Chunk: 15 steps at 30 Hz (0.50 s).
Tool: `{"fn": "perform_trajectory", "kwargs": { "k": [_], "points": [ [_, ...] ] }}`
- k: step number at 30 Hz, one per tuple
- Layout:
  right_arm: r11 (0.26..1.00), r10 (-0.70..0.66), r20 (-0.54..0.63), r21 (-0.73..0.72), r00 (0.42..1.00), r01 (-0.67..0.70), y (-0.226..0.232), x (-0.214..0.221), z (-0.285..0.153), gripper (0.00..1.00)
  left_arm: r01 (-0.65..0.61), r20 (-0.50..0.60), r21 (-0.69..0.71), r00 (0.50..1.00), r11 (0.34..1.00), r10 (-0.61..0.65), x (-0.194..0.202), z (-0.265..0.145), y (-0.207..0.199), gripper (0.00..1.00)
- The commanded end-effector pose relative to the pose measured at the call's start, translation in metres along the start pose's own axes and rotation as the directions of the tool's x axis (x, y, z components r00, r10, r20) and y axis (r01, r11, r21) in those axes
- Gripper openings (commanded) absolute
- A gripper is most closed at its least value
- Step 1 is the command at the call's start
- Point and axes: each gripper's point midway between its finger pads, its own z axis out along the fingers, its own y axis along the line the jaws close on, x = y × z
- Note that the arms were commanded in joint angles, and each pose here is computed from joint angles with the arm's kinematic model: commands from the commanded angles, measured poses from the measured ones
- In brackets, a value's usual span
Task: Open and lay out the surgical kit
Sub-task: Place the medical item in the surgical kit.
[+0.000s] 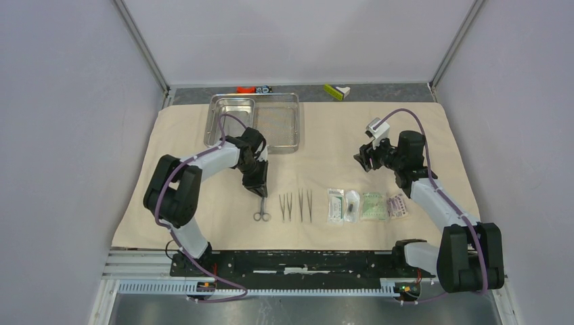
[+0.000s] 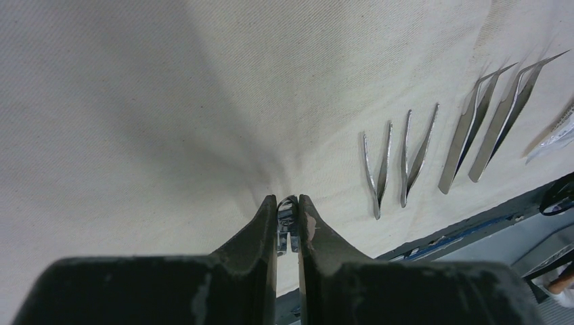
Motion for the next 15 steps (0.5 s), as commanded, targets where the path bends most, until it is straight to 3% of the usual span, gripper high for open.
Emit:
{"fn": "perform_trajectory", "kwargs": {
  "k": [1, 15],
  "points": [
    [1.0, -0.008, 0.028, -0.009, 1.0, 0.008, 0.0, -0.005, 0.001, 0.61, 0.006, 0.048, 0.003, 0.999, 1.0, -0.006, -0.011, -0.017, -0.005, 0.02],
    [1.0, -0.007, 0.029, -0.01, 1.0, 0.007, -0.001, -0.003, -0.002, 0.61, 0.008, 0.041, -0.023, 0.999, 1.0, -0.007, -0.011, -0.014, 0.006, 0.02]
  ]
}}
